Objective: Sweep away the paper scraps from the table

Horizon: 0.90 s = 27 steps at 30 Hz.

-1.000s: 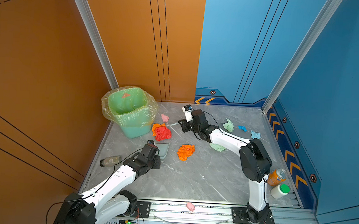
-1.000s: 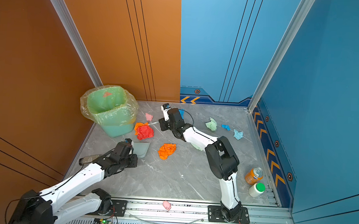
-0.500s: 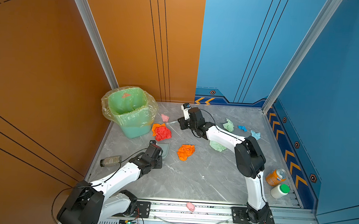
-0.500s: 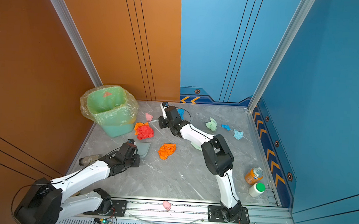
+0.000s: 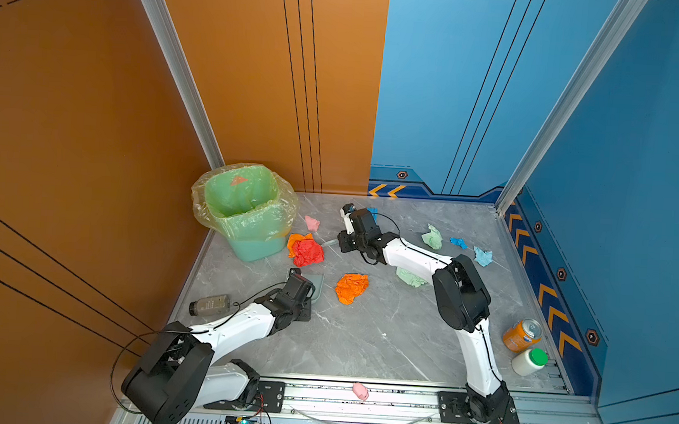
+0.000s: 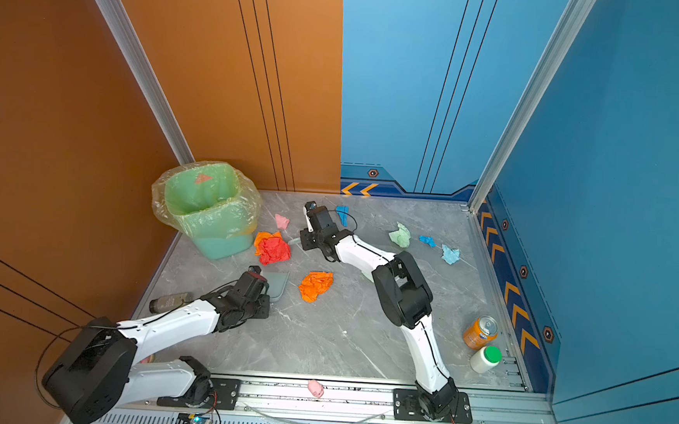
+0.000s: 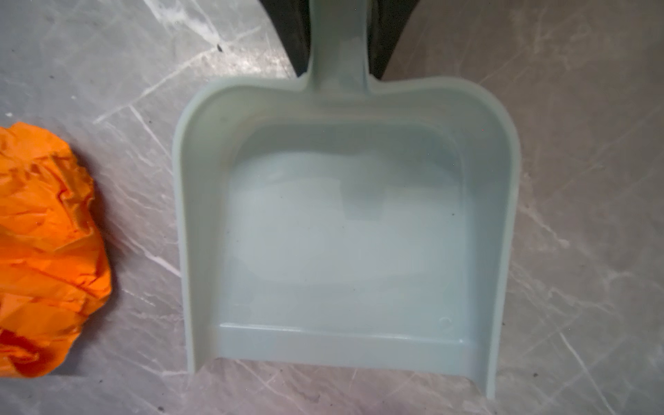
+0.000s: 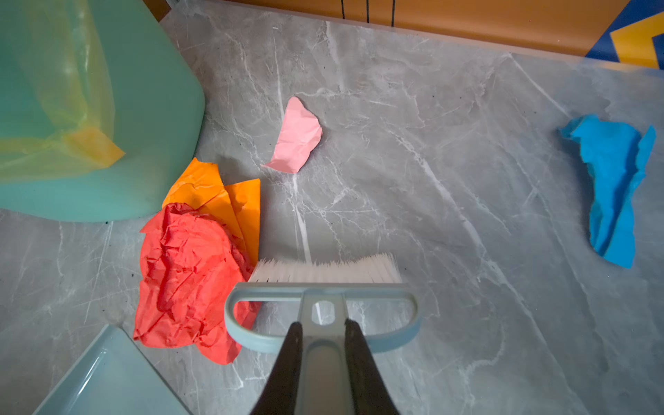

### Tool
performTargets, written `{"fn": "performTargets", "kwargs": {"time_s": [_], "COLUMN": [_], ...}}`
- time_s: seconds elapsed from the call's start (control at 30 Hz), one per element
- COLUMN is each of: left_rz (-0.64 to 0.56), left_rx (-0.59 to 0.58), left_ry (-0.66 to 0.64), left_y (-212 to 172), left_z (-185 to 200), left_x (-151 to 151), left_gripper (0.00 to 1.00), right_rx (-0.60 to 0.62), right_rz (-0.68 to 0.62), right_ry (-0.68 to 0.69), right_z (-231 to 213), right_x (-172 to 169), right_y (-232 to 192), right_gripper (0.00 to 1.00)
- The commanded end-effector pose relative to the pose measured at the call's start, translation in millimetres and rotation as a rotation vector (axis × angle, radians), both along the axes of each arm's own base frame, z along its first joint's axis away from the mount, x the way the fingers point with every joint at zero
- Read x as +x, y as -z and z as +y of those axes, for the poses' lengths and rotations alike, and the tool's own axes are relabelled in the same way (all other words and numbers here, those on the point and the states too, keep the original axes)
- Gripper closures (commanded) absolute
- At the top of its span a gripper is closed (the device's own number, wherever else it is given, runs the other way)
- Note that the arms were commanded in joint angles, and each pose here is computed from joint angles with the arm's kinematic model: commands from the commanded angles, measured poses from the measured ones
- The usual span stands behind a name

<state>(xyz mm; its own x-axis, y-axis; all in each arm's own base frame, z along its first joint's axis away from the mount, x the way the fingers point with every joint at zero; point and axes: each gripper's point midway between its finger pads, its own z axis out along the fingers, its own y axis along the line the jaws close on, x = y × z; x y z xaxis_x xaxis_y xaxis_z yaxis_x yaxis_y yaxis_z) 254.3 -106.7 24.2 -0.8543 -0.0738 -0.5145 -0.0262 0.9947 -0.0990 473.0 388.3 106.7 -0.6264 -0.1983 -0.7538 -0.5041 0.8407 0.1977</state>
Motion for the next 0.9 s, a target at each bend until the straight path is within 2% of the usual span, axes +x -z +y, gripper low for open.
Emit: {"fn": "performTargets", "kwargs": {"time_s": [0.0,0.07,0.1,0.43,0.6,0.7,0.73,0.87], "left_rz": [0.012,0.017,0.004,0.037,0.036,0.031,0.032,0.059], "left_rx": [0.022,0.022,0.015,0.024,0.024,0.019,0.018,0.039], "left_ry": [-0.005,-0.004,-0.005,-0.007,-0.020,-0.027,-0.030,-0.039], "left_y": [3,4,3,14,12,11,12,16], "left_z": [0,0,-1,-3,0,0,0,6], "left_x": [-1,-1,1,-1,-3,-4,-4,-12], "left_gripper": [1.00,1.00,1.00,1.00,1.00,1.00,1.00,1.00], "right_rx": [-0.070,-0.087,-0.093,-0.167,-0.193,-0.153,-0.107,0.017], "right_rz": [0.015,0.027,0.031,0.034,-0.019,-0.053,-0.087,-0.157], "right_ry": [-0.027,-0.034,-0.064,-0.115,-0.083,-0.067,-0.069,-0.072], "right_z": [-2,-4,8,9,-3,-9,-8,1], "right_x": [-8,-11,-24,-45,-45,-40,-40,-35], "right_y": [9,14,16,19,7,-10,-33,-66], "right_gripper": [1.00,1.00,1.00,1.00,1.00,1.00,1.00,1.00]}}
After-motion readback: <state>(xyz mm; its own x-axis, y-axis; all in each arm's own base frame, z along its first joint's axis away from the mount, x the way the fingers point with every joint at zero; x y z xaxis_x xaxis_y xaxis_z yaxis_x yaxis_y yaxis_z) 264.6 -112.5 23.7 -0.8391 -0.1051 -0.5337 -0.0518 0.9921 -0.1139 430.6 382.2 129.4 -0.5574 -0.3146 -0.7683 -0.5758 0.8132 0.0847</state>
